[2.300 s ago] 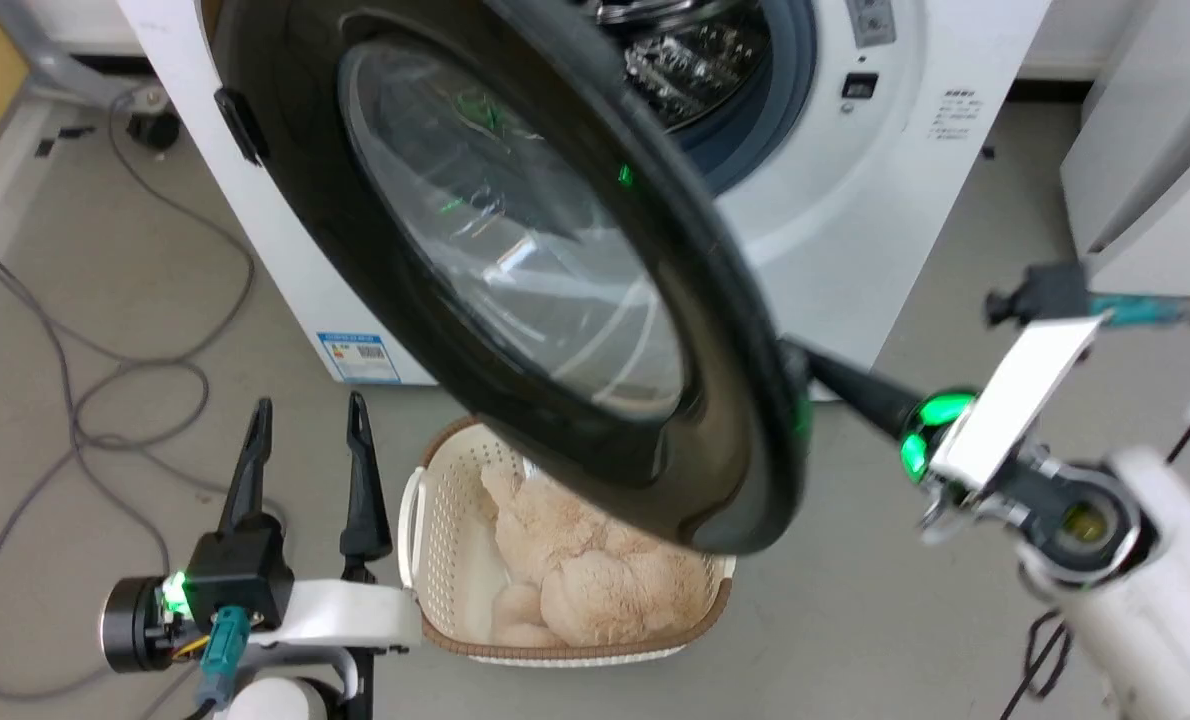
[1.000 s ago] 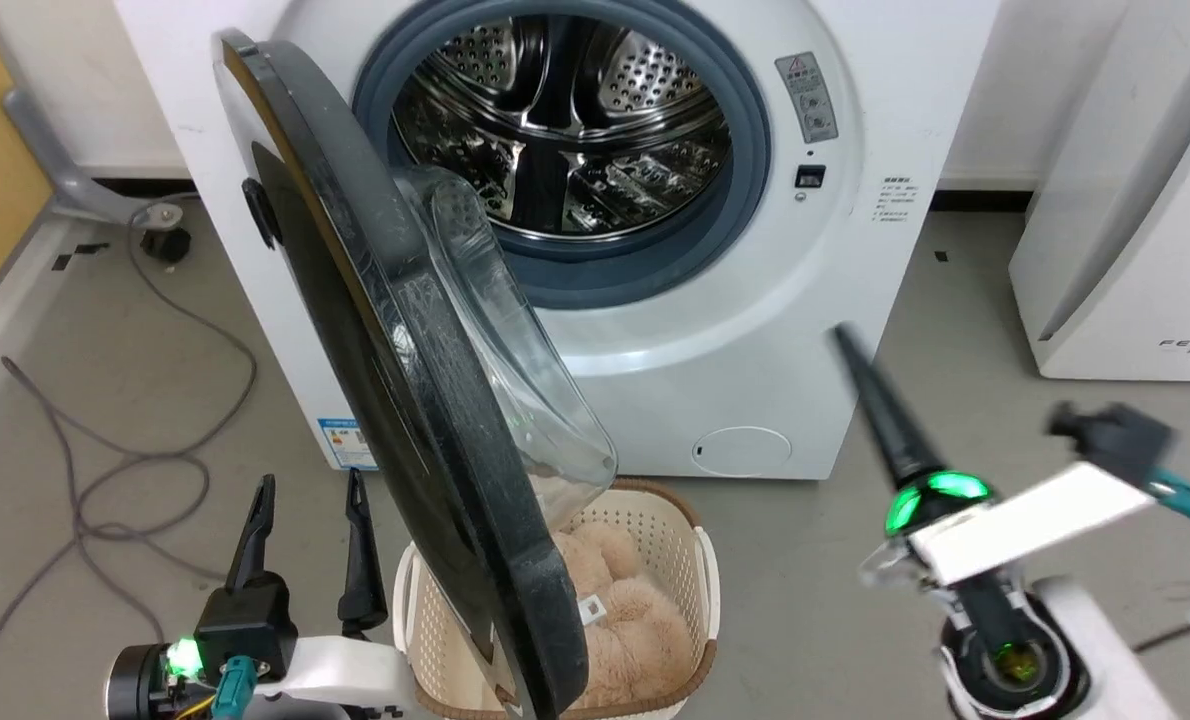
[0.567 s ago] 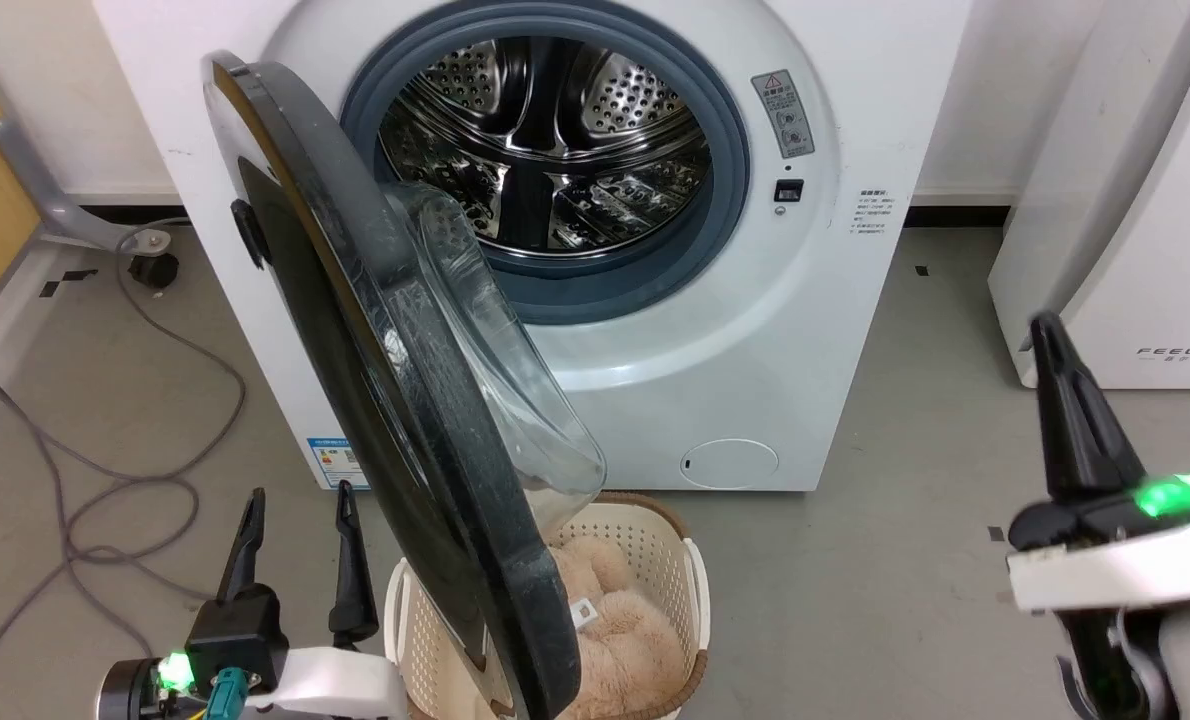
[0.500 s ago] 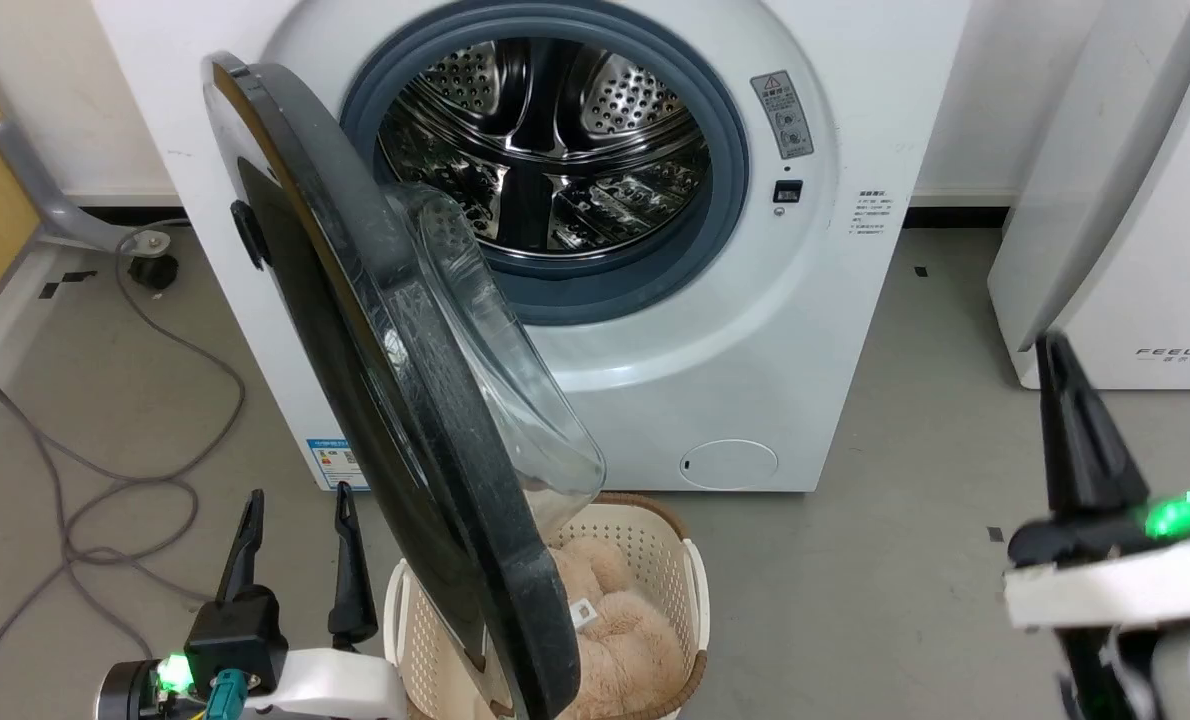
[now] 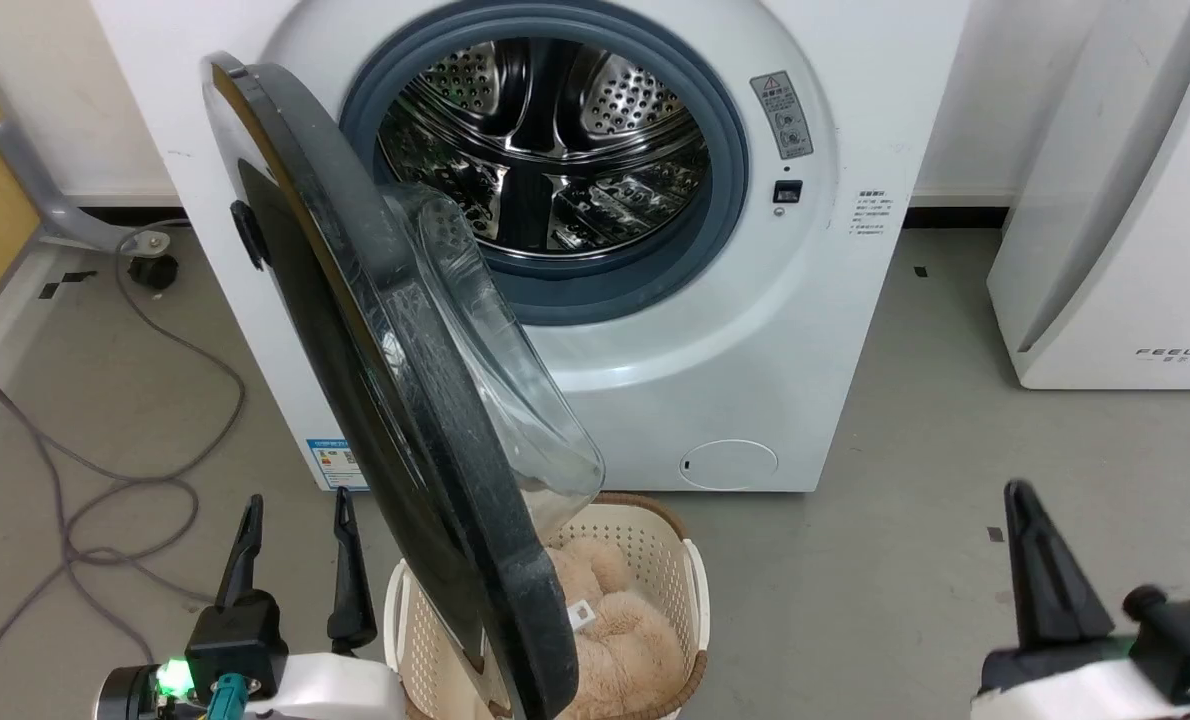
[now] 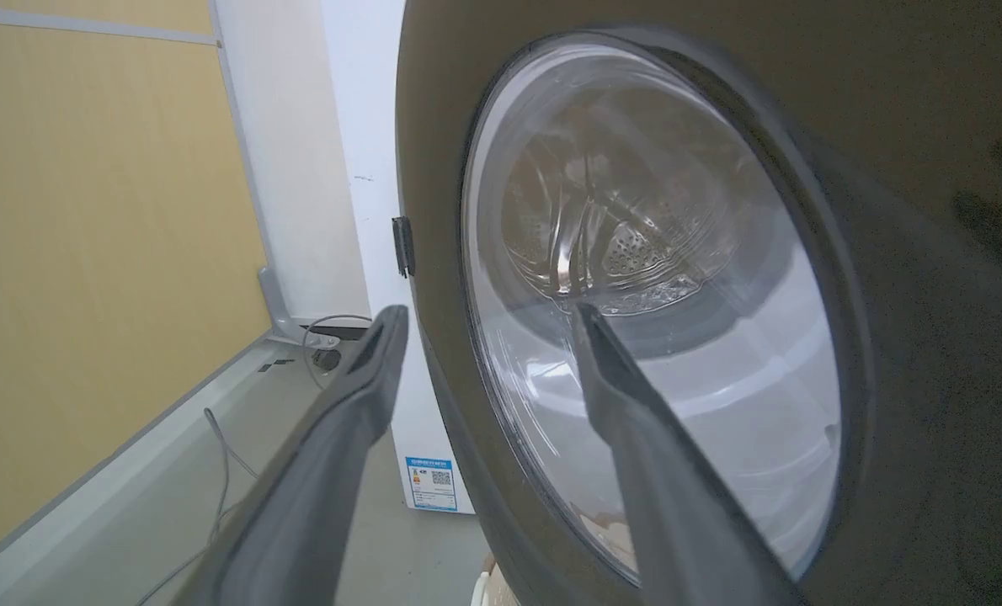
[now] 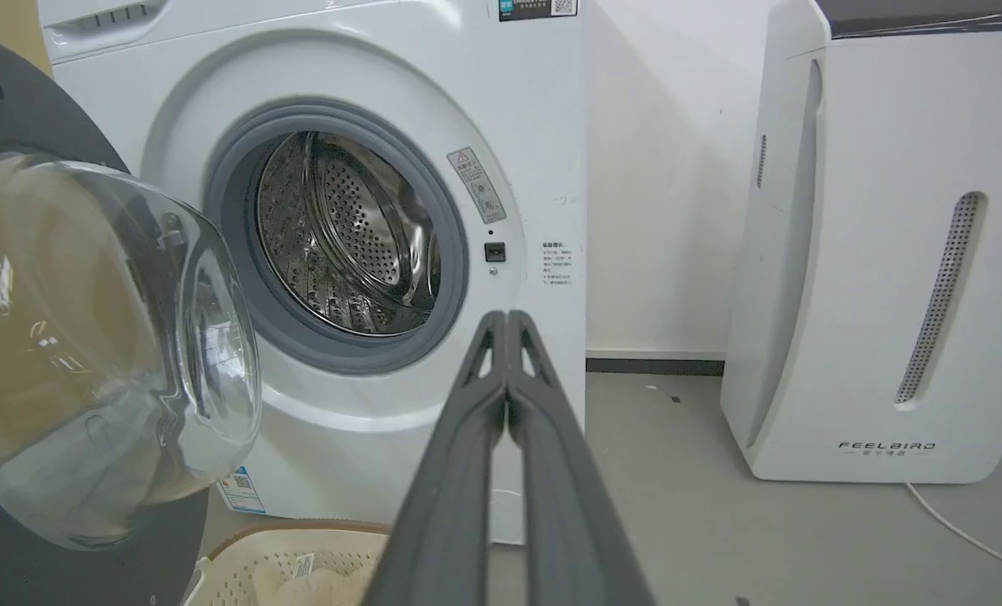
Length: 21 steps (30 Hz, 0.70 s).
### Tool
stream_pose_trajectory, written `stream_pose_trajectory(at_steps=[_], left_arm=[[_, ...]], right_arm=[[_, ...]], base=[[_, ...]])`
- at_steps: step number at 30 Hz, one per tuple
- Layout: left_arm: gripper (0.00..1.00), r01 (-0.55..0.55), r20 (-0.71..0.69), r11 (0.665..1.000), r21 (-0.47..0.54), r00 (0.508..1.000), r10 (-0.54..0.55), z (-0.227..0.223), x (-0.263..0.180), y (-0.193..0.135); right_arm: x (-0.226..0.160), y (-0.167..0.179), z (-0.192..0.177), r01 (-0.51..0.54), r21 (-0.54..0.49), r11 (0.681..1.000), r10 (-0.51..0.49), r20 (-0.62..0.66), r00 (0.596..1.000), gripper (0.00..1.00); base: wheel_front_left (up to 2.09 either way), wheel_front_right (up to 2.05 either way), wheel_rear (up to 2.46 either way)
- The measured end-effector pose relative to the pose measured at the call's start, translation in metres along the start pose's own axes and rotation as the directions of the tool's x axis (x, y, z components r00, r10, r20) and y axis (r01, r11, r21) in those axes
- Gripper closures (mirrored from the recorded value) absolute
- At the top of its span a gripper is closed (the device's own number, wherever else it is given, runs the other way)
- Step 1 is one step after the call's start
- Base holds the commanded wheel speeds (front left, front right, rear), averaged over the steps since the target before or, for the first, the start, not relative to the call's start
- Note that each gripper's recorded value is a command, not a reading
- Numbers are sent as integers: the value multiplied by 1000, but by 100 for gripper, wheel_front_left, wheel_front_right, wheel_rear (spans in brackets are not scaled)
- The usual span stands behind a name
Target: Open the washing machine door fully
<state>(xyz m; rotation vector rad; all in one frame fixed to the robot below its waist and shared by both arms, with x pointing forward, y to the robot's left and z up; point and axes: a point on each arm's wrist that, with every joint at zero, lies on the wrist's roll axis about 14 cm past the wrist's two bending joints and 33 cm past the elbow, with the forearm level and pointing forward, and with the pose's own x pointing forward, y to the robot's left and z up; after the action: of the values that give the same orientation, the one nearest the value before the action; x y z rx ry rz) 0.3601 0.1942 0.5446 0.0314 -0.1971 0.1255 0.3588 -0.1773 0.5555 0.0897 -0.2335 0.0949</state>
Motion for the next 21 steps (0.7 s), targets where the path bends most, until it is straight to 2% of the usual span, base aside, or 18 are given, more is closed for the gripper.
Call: stream_pose_trajectory(at_steps=[2, 3, 4, 5, 15, 16, 17, 21], left_arm=[[0, 0, -1, 1000, 0, 1000, 0, 0, 0, 0], [0, -1, -2, 1000, 0, 1000, 1, 0, 0, 0], [0, -2, -2, 1000, 1, 1000, 2, -1, -1, 1], [0, -3, -3, 1000, 1, 1000, 3, -1, -1, 1], [0, -22, 6, 1000, 4, 1000, 22, 2, -2, 7], [62, -27, 10, 1000, 5, 1000, 27, 3, -2, 8], [100, -28, 12, 1000, 5, 1000, 28, 4, -1, 9], [100, -58, 56, 998, 3, 997, 57, 18, 2, 18]], right_arm=[[-4, 0, -8, -2, -24, 1000, 1, -27, 1000, 100], [-6, 1, -11, 0, -22, 1000, -1, -37, 999, 87], [-8, 1, -14, 4, -18, 1000, -5, -47, 999, 54], [-9, 1, -16, 5, -20, 1000, -6, -54, 999, 0], [-14, -1, -24, 11, -45, 999, -14, -82, 997, 0], [-15, -2, -24, 12, -45, 999, -16, -84, 996, 0], [-16, -2, -25, 14, -45, 999, -18, -87, 996, 0], [-17, -3, -26, 16, -48, 999, -21, -91, 996, 0]], base=[[0, 0, 0], [0, 0, 0], [0, 0, 0], [0, 0, 0], [0, 0, 0], [0, 0, 0], [0, 0, 0], [0, 0, 0]])
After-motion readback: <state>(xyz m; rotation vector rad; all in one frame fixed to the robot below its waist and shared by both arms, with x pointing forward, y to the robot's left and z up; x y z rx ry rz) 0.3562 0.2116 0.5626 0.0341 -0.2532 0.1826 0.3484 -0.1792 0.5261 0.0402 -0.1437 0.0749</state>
